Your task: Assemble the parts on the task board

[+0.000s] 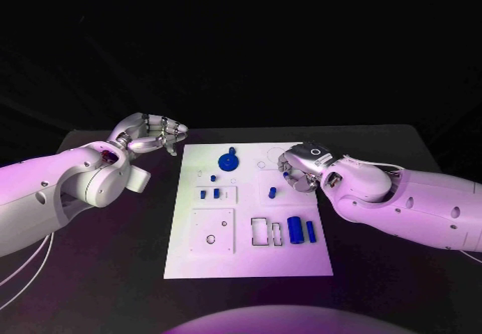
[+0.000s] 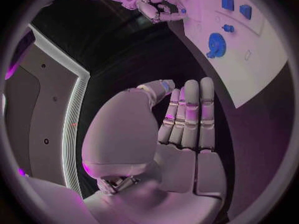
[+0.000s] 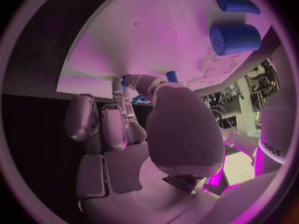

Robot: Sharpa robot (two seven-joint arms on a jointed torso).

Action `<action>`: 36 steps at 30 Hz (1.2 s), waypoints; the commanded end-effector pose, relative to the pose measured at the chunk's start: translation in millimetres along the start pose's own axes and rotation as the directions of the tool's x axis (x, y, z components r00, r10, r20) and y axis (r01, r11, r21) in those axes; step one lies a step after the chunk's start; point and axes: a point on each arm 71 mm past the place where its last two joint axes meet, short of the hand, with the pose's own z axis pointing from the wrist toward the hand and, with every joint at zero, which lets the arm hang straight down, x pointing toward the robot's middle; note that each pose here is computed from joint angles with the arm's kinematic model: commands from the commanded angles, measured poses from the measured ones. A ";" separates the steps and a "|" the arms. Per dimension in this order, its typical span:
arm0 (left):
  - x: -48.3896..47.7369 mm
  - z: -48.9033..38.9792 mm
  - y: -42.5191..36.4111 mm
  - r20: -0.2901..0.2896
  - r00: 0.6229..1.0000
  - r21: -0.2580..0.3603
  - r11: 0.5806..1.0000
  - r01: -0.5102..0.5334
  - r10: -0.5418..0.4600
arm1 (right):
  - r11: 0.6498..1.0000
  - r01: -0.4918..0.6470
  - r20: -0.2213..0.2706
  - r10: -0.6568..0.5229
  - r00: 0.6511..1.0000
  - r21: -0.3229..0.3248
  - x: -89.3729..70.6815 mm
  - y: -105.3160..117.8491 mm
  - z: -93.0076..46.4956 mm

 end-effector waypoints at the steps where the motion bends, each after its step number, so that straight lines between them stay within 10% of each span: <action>1: 2.1 0.2 -0.6 -0.018 1.000 0.005 1.000 -0.003 0.003 | 1.000 0.000 -0.016 0.000 1.000 -0.003 6.4 2.4 -1.4; 36: 2.7 0.3 1.3 -0.029 1.000 -0.008 1.000 -0.004 0.003 | 1.000 -0.025 0.035 0.024 0.999 0.009 2.7 1.4 -4.0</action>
